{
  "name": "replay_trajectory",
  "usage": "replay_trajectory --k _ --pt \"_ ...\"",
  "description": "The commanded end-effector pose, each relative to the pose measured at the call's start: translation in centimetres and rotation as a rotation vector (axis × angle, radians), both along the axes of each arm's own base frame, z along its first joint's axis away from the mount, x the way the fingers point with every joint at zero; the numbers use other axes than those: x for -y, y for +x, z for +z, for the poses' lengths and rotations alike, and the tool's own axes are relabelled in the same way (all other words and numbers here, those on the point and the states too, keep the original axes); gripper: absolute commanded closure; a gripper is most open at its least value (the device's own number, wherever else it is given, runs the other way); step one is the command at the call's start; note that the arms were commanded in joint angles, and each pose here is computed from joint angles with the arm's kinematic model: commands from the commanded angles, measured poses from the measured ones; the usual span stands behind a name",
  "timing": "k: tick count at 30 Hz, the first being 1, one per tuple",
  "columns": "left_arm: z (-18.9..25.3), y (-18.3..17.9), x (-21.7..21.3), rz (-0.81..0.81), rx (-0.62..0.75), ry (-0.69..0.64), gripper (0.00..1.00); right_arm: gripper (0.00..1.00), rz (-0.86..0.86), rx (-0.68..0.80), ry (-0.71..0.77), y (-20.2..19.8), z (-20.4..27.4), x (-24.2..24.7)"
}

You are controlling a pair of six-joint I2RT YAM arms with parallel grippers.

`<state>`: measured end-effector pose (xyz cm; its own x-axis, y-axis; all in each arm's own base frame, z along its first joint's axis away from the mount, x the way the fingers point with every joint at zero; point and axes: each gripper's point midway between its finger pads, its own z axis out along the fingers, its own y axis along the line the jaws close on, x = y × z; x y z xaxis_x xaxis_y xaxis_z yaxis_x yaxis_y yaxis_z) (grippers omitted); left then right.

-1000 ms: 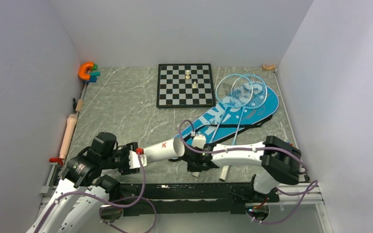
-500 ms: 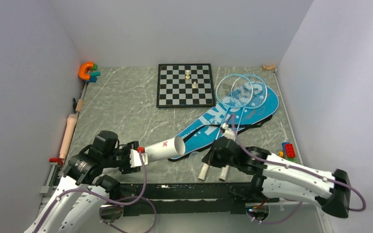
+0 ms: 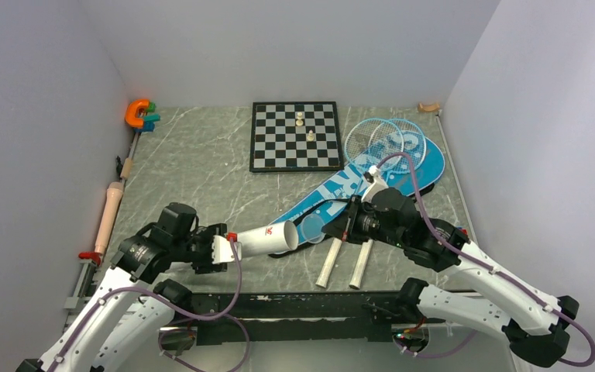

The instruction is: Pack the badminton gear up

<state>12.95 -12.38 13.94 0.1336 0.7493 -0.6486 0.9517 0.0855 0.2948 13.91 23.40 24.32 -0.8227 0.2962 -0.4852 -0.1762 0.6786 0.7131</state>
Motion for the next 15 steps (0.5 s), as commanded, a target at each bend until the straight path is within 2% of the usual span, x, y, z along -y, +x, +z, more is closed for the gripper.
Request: replay_trajectory --k 1,15 --pt "1.4 1.3 0.7 -0.032 0.078 -0.022 0.51 1.0 0.088 0.047 0.067 -0.3 2.7 -1.7" --pt "1.6 1.4 0.9 -0.026 0.078 -0.031 0.51 1.0 0.202 0.033 0.163 -0.7 3.2 -4.9"
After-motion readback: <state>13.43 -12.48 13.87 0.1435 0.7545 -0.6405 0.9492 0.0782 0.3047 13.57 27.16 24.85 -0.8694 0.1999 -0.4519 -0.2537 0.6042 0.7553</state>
